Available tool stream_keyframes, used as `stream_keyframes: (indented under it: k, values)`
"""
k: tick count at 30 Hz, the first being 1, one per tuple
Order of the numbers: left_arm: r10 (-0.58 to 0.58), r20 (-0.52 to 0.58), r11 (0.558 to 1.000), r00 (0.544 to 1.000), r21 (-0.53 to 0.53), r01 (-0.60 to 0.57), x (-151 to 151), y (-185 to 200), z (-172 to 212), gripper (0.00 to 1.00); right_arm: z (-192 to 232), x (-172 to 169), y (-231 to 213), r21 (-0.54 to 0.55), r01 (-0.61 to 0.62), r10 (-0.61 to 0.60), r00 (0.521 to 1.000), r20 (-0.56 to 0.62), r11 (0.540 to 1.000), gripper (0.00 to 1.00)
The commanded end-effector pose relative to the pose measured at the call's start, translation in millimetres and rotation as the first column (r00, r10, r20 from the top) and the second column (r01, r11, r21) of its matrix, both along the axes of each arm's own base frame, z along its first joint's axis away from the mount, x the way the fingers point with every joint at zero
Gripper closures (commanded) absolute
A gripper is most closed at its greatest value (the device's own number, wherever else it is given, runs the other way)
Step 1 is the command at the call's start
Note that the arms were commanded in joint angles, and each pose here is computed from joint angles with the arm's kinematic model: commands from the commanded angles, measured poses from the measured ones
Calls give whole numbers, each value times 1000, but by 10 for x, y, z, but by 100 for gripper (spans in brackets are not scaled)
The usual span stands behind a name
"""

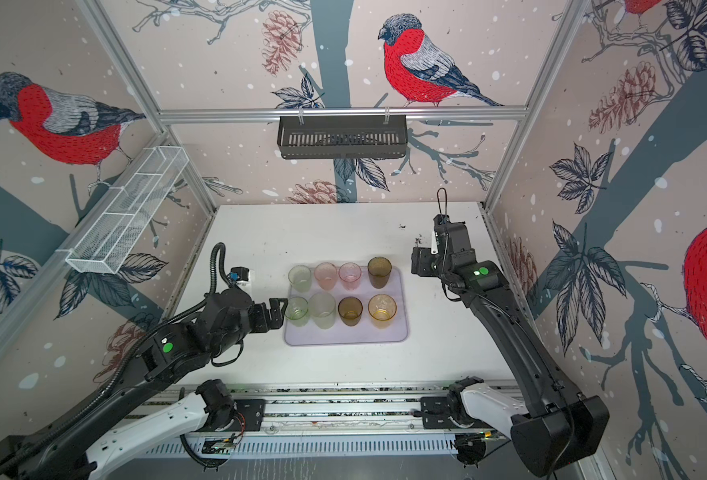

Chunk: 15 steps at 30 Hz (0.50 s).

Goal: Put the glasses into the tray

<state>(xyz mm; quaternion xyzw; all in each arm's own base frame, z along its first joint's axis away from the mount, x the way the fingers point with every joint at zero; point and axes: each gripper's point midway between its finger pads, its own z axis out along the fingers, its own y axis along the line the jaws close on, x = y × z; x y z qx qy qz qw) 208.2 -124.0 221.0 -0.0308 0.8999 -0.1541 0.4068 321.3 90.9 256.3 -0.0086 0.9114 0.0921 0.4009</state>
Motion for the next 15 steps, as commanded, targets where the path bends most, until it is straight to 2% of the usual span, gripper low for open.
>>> stream_keyframes:
  k: [1,7,10,15]
  values:
    - [128,10,990,992,56,-128,53,296,-4,2,95,91,-56,-11,3,-3,998,60,1000,16]
    - [263,16,961,965,80,-264,170,638,-67,2,94,155,-227,0,36,-36,996,85,999,7]
    - [359,43,925,932,115,-361,192,847,-62,2,75,174,-348,-3,65,-64,994,85,998,1]
    - [422,93,886,902,169,-432,246,1054,-17,2,48,209,-525,36,93,-97,989,109,995,0]
